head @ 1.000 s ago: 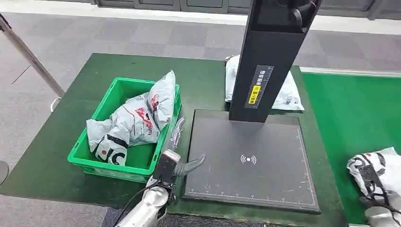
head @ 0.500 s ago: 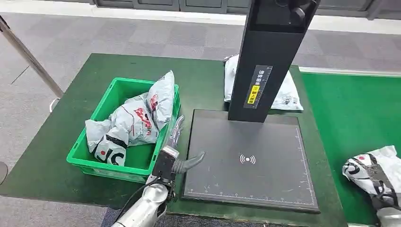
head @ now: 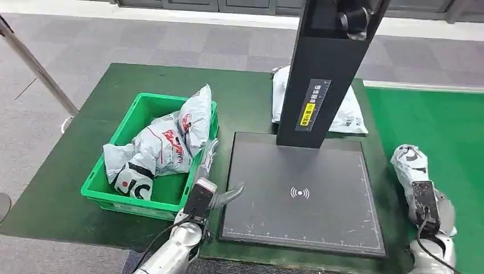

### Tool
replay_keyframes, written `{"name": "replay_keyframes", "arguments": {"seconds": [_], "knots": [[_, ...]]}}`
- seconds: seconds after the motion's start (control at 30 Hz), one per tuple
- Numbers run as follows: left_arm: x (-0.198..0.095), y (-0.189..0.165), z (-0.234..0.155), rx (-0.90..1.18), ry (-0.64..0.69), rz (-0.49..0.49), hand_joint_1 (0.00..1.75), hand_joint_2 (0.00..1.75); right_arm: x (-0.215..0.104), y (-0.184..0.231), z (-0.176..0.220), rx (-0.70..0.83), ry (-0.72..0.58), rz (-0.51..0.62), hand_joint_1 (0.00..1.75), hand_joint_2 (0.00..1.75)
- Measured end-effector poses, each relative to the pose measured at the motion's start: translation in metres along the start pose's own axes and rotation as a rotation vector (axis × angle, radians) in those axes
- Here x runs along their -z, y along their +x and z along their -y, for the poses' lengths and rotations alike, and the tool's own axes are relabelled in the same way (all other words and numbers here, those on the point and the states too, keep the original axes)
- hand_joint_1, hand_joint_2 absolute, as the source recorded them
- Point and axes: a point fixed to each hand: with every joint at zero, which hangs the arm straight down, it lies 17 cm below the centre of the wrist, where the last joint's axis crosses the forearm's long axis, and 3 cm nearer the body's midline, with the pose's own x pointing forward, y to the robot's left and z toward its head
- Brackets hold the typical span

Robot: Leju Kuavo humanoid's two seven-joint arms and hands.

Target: Moved the parcel from conveyor to table for the left to box.

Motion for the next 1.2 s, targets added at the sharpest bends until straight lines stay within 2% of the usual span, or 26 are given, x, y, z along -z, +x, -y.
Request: {"name": "replay_keyframes", "arguments": {"seconds": [0.13, 0.2, 0.27, 0.37, 0.43, 0.57, 0.8, 1.1, 1.13, 1.17, 1.2], "knots": [[0.000, 0.000, 0.000, 0.002, 0.001, 0.000, 0.00, 1.75, -0.003, 0.013, -0.006, 0.008, 0.009, 0.035, 1.75, 1.75], [0.000, 0.001, -0.004, 0.029, 0.018, 0.016, 0.00, 1.75, -0.010, 0.023, -0.018, 0.051, 0.053, 0.080, 1.75, 1.75], [0.002, 0.006, -0.012, 0.067, 0.048, 0.041, 0.00, 1.75, -0.049, 0.065, -0.054, 0.111, 0.166, 0.246, 1.75, 1.75], [0.006, 0.013, -0.022, 0.079, 0.068, 0.065, 0.00, 1.75, -0.105, 0.124, -0.092, 0.126, 0.208, 0.352, 1.75, 1.75], [0.009, 0.020, -0.024, 0.081, 0.075, 0.092, 0.00, 1.75, -0.151, 0.161, -0.126, 0.154, 0.310, 0.442, 1.75, 1.75], [0.010, 0.024, -0.028, 0.082, 0.090, 0.107, 0.00, 1.75, -0.204, 0.214, -0.149, 0.214, 0.408, 0.569, 1.75, 1.75], [0.010, 0.028, -0.025, 0.071, 0.083, 0.120, 0.00, 1.75, -0.260, 0.233, -0.194, 0.179, 0.635, 0.625, 1.75, 1.75], [0.015, 0.037, -0.019, 0.053, 0.067, 0.118, 0.00, 1.75, -0.297, 0.215, -0.223, 0.120, 0.794, 0.592, 1.75, 1.75], [0.015, 0.037, -0.019, 0.053, 0.068, 0.119, 0.00, 1.75, -0.299, 0.214, -0.224, 0.116, 0.800, 0.593, 0.63, 1.75], [0.015, 0.038, -0.019, 0.052, 0.069, 0.121, 0.00, 1.75, -0.300, 0.213, -0.224, 0.114, 0.804, 0.593, 0.00, 1.75], [0.016, 0.039, -0.019, 0.050, 0.069, 0.122, 0.00, 1.75, -0.300, 0.213, -0.225, 0.111, 0.806, 0.592, 0.00, 1.75]]}}
